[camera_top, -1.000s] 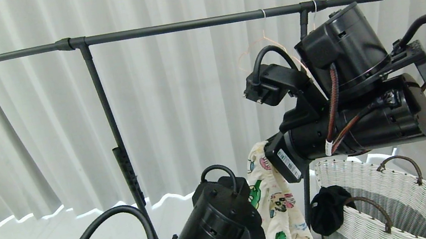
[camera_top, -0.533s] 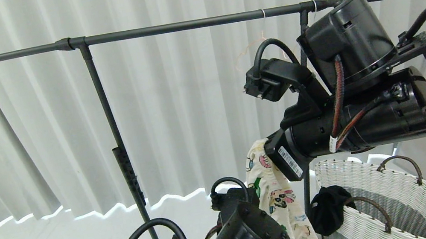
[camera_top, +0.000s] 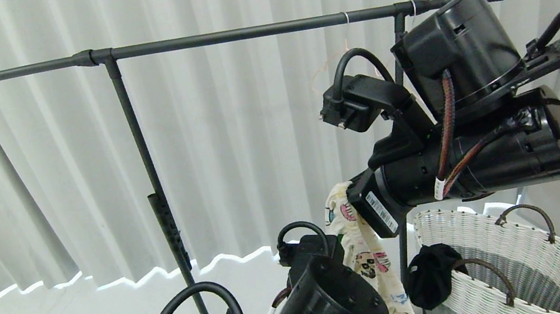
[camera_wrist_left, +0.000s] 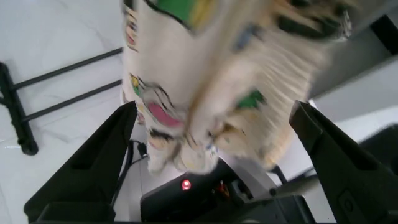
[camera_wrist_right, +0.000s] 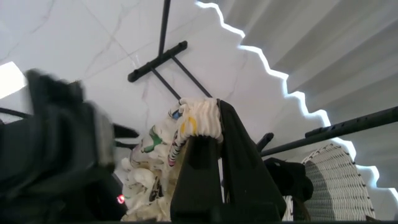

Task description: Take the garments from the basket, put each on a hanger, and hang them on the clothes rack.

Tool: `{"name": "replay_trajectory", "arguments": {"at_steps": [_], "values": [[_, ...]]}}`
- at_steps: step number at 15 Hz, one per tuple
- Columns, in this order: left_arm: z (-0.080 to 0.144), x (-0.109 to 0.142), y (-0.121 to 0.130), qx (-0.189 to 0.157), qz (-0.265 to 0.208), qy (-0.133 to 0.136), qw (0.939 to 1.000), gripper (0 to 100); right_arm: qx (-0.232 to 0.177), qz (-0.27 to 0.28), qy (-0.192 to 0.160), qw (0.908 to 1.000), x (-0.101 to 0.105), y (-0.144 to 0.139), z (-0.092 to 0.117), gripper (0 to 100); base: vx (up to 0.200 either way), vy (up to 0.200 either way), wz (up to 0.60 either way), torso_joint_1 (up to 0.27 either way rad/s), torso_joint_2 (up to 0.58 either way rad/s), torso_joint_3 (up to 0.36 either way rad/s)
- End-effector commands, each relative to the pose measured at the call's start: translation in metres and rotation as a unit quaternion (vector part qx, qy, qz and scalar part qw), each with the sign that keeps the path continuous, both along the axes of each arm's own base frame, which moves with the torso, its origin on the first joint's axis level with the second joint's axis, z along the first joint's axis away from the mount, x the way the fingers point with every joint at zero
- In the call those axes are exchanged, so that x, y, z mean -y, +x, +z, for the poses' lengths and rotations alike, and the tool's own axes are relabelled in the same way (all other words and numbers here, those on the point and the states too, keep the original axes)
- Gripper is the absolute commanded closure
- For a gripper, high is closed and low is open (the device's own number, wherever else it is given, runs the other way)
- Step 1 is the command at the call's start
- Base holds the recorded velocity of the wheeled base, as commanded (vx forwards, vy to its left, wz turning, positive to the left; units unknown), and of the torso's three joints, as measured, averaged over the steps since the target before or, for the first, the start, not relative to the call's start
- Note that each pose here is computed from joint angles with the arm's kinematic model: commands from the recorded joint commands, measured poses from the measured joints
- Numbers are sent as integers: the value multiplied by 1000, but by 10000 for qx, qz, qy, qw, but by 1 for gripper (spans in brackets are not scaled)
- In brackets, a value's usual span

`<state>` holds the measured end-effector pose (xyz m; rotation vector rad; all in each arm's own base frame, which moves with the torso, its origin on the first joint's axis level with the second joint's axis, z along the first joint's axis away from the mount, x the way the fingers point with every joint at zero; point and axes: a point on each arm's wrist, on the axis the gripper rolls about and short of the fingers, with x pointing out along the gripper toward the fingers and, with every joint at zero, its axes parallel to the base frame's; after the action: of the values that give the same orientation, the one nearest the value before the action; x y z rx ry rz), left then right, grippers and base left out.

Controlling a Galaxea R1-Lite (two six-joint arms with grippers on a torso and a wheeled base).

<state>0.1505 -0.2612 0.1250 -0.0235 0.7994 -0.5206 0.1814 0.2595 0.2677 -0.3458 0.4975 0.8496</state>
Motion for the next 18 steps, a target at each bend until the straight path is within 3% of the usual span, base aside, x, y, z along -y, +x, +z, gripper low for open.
{"name": "replay_trajectory", "arguments": {"at_steps": [1,3,9,10,13,17,18], "values": [[-16,-4,6,-131,147,269,9994,0,23,5,30,10000,2,-2,2,100,0,0,0,0,0,0],[-35,-13,0,-323,128,627,9974,0,38,-8,38,10000,4,-3,5,100,0,0,0,0,0,0],[-48,-37,-16,-505,87,983,9938,0,57,-169,-14,9998,13,-1,6,100,0,0,0,0,0,0],[-49,-39,-18,-516,87,1003,9936,100,52,-192,-20,9998,14,0,6,100,0,0,0,0,0,0],[-49,-40,-18,-514,92,1012,9935,100,-51,-263,-163,9995,24,-2,7,100,0,0,0,0,0,0],[-48,-43,-16,-18,502,1301,9902,100,-359,-649,-556,9957,72,-14,-4,100,0,0,0,0,0,0],[-36,-48,-13,98,574,1133,9919,100,-456,-703,-666,9943,87,-23,-8,100,0,0,0,0,0,0]]}}
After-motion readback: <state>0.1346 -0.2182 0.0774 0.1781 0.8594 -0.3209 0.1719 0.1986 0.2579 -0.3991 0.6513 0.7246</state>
